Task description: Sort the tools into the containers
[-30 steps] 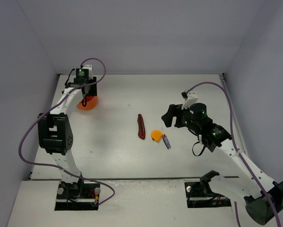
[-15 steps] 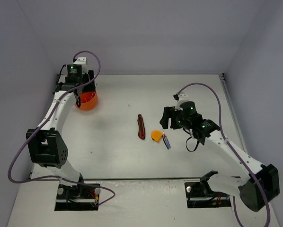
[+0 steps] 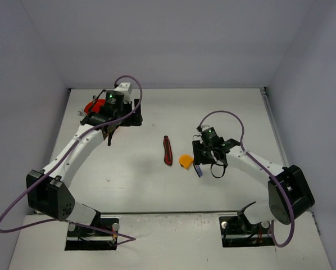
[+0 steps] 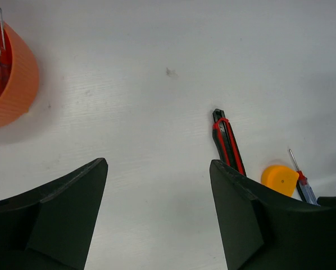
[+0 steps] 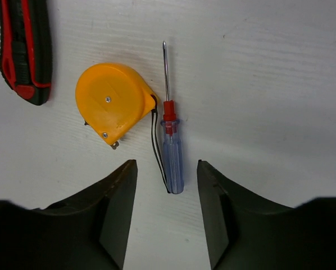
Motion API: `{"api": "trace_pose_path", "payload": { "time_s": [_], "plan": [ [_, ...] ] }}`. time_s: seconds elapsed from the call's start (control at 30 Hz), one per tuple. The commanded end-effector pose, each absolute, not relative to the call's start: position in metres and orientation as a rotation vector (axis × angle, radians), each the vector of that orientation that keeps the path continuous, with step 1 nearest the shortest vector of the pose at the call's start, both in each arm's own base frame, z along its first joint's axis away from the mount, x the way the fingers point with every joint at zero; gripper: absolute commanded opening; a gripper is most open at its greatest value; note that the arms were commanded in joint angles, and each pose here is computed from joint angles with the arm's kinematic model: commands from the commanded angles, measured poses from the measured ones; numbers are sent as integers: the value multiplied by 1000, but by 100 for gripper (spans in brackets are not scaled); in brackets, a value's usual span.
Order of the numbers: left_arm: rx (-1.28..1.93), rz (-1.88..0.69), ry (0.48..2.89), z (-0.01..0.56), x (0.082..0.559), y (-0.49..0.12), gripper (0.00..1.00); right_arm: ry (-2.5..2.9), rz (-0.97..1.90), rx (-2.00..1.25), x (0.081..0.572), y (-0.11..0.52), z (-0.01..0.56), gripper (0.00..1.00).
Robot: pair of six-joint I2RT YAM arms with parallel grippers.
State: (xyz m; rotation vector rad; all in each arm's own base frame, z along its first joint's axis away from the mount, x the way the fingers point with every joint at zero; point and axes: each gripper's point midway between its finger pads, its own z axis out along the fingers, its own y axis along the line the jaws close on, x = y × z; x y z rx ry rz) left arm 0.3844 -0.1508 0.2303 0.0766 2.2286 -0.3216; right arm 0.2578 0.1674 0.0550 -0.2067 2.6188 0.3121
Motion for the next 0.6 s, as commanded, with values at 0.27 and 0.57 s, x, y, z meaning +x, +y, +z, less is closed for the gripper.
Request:
{"api": "trace_pose_path", "payload": {
  "time_s": [0.27, 0.57],
  "plan": [
    [42, -410, 2205, 239, 367, -176, 70, 2693, 202, -178, 256, 158, 27, 26],
    [58, -413, 2215, 236, 367, -177, 70, 2721, 206, -195, 254, 161, 18, 24]
  ]
}}
